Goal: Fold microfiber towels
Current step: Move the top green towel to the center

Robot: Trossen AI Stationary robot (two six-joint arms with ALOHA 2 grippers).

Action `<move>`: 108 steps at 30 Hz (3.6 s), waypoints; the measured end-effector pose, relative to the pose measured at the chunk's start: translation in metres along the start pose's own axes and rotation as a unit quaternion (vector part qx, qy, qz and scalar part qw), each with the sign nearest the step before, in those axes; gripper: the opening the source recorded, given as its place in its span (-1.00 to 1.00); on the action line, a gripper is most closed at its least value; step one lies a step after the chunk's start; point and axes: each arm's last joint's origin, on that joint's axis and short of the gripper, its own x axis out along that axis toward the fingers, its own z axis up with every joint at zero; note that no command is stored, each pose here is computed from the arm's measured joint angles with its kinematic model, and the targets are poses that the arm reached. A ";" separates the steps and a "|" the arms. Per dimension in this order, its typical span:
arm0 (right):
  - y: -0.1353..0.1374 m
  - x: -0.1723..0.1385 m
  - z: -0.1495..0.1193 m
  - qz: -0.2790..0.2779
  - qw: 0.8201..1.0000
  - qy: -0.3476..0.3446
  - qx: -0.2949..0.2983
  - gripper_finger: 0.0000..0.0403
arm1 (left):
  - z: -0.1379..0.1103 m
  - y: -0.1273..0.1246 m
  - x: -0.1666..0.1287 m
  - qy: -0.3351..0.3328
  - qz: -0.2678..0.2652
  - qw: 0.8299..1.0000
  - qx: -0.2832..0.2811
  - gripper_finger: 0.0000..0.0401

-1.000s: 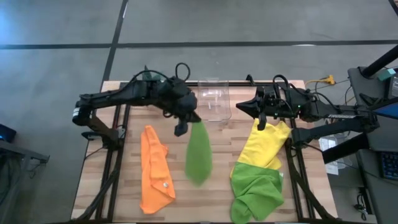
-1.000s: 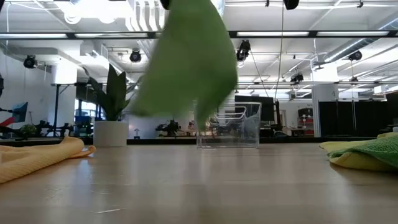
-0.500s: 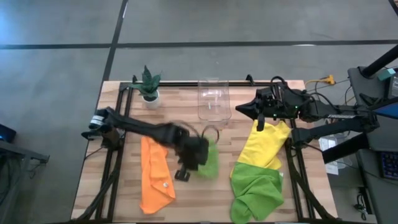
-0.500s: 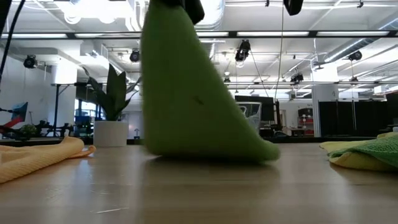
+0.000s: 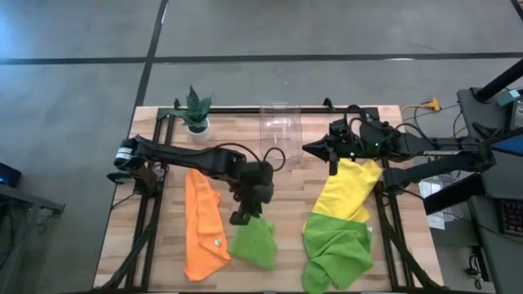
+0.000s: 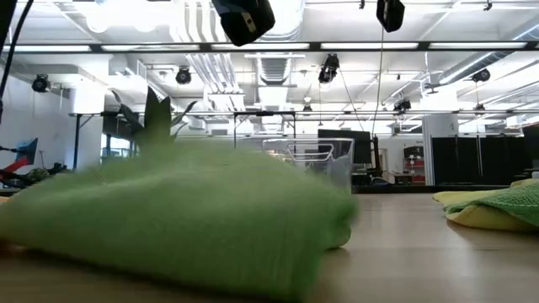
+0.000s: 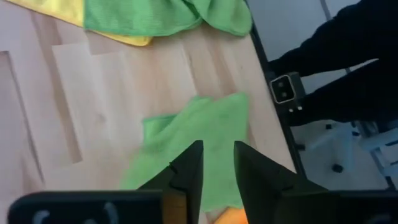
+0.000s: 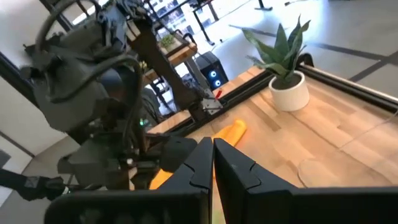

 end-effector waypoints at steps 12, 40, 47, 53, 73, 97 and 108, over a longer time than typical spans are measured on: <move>0.008 -0.010 -0.010 0.013 0.999 0.038 -0.010 -0.96 | -0.033 0.000 -0.065 -0.027 0.070 0.996 -0.037 -0.59; -0.036 -0.072 -0.051 0.072 0.951 -0.293 0.064 -0.96 | -0.248 -0.001 -0.089 -0.688 0.180 0.685 -0.161 -0.59; -0.051 -0.091 -0.071 0.113 0.931 -0.305 0.165 -0.96 | -0.267 0.003 -0.079 -0.694 0.176 0.680 -0.159 -0.59; -0.059 -0.096 -0.083 0.108 0.933 -0.312 0.141 -0.96 | -0.276 0.005 -0.073 -0.701 0.172 0.674 -0.157 -0.59; -0.067 -0.088 -0.098 0.091 0.943 -0.291 0.133 -0.96 | -0.178 -0.032 -0.156 -0.850 0.208 0.483 0.021 -0.59; -0.067 -0.088 -0.098 0.091 0.943 -0.291 0.133 -0.96 | -0.056 -0.026 -0.158 -0.862 0.151 0.483 -0.013 -0.59; -0.066 -0.088 -0.098 0.091 0.943 -0.290 0.133 -0.96 | -0.056 -0.026 -0.159 -0.863 0.151 0.483 -0.013 -0.59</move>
